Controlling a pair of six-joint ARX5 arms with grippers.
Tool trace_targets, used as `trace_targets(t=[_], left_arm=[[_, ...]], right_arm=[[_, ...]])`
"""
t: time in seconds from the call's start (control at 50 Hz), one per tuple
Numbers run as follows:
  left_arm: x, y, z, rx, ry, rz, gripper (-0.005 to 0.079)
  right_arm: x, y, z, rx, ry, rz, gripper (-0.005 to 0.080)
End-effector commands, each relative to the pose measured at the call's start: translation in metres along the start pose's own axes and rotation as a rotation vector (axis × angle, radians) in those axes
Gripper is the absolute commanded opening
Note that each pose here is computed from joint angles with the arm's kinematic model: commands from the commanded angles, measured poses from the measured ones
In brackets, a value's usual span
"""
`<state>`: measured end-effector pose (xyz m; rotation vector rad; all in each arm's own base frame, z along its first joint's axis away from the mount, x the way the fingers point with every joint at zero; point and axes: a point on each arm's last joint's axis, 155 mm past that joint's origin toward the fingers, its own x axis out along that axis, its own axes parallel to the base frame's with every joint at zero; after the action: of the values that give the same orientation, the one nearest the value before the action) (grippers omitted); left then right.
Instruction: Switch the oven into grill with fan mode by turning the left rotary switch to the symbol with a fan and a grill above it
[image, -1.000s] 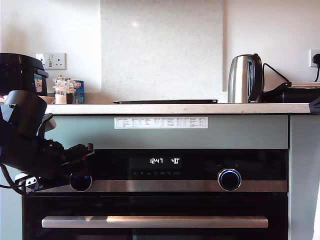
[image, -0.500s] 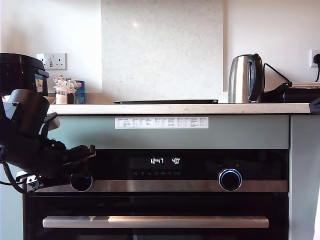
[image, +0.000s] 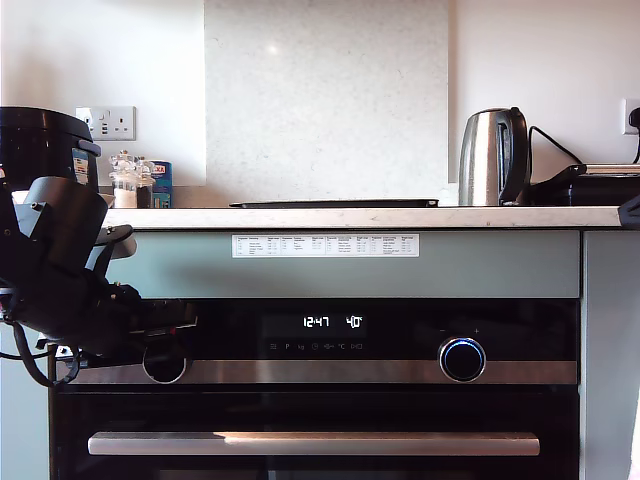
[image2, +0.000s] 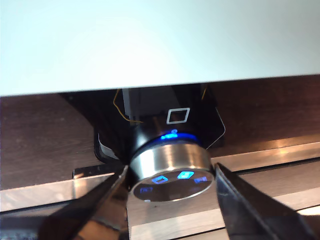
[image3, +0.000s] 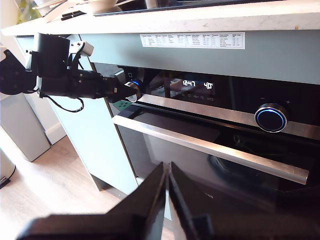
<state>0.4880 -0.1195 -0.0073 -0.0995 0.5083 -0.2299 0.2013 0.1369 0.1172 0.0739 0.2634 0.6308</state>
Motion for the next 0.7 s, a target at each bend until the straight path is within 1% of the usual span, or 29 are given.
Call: trace_targets(t=[0.0,0.12,0.22,0.32,0.6,0.68], left_arm=[[0.01,0.0212,-0.0242,0.032,0.06,0.058,0.0318],[0.0098,0.0243,-0.0239,0.041,0.059,0.075,0.0318],[0.0097,0.026,-0.023,0.09,0.057,0.084,0.0318],[0.0097,0.0264,-0.0229,0.114,0.058,0.084,0.0318],[0.0095,0.0281,-0.0225,0.17,0.059,0.093,0.0318],[0.0095,0.0281,-0.0224,0.17,0.059,0.092,0.0318]], right_arm=[[-0.0006,0.0012,0.0018,-0.005,-0.006,0.004,-0.0012],[-0.0006,0.0012,0.0018,-0.005,-0.006,0.004,-0.0012],[-0.0006,0.0012,0.0018,-0.005,-0.006,0.004,-0.0012],[-0.0006,0.0012,0.0018,-0.005,-0.006,0.004,-0.0012],[-0.0006,0.0011,0.0018,-0.005,-0.006,0.004,-0.0012],[-0.0006,0.0011,0.0018,-0.005,-0.006,0.004,-0.0012]])
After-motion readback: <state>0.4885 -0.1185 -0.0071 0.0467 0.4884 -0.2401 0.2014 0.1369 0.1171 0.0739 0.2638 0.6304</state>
